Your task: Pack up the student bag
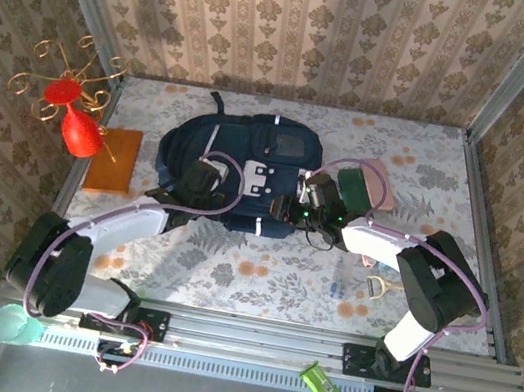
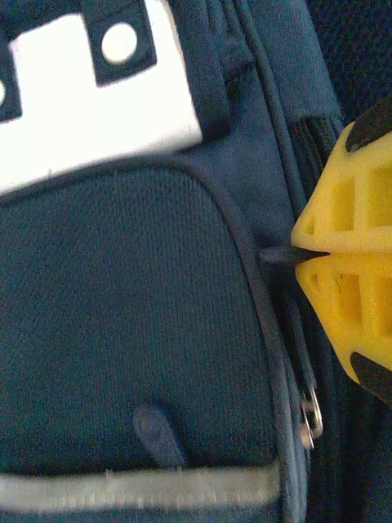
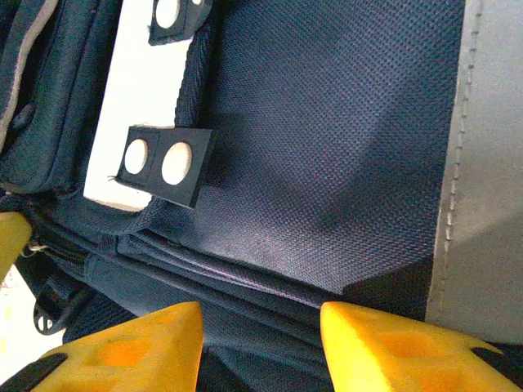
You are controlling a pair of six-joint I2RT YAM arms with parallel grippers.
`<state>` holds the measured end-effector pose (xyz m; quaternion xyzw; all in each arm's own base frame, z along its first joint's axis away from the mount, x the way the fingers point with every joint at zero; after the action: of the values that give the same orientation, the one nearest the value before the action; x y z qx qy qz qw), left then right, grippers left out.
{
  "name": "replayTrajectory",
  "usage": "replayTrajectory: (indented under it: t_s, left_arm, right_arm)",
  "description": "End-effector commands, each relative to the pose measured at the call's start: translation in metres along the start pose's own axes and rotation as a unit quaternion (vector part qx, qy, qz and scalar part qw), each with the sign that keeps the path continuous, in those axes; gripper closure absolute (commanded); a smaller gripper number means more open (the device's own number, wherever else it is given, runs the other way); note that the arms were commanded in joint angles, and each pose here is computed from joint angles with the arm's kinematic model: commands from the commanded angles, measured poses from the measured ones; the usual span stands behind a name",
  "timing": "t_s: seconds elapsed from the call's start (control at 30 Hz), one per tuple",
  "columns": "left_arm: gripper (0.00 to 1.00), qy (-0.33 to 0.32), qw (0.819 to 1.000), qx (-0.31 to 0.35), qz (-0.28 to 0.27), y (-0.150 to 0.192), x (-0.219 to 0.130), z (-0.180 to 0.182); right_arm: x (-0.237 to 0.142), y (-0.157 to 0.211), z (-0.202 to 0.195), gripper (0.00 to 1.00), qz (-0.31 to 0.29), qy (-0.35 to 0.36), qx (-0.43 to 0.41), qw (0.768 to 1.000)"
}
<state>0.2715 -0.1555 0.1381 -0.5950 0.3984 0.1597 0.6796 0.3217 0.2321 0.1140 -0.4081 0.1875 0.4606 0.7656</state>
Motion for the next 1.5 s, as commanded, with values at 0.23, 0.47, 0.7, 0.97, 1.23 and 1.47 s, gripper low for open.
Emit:
replayTrajectory:
  t_s: [0.23, 0.47, 0.7, 0.97, 1.23, 1.47]
  left_arm:
    - [1.00, 0.061, 0.992, -0.085, -0.066, -0.013, -0.028, -0.002]
    - [1.00, 0.095, 0.986, -0.082, -0.108, -0.033, -0.046, -0.019]
    - [1.00, 0.119, 0.985, -0.060, -0.107, -0.039, -0.052, -0.032]
    - [1.00, 0.140, 0.983, -0.041, -0.108, -0.043, -0.059, -0.038]
    - [1.00, 0.143, 0.983, -0.034, -0.107, -0.045, -0.060, -0.039]
    - [1.00, 0.111, 0.988, -0.027, -0.103, -0.039, -0.057, -0.030]
  right_arm:
    - [-0.013, -0.010, -0.024, 0.51, 0.021, 0.084, -0.045, 0.995]
    - [-0.039, 0.000, 0.029, 0.48, 0.015, 0.028, -0.164, 0.986]
    - [-0.033, 0.025, 0.067, 0.45, -0.005, 0.013, -0.337, 0.941]
    - [-0.011, 0.032, 0.083, 0.44, -0.024, 0.005, -0.490, 0.871]
    - [0.009, 0.024, 0.089, 0.45, -0.032, 0.016, -0.517, 0.855]
    - [0.015, 0.024, 0.072, 0.72, -0.039, 0.054, -0.510, 0.858]
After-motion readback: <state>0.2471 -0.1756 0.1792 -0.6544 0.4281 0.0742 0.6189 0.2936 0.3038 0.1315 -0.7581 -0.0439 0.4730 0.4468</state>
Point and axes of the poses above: each hand's point on the last joint's axis, 136 mm out from that joint toward the fingers, its own x axis out along the fingers, its own z axis along the line the jaws close on, y = z × x, the point moved 6 cm from there along -x, back along the fingers, and after that the axes turned 5 degrees about x, right-handed, at the moved point
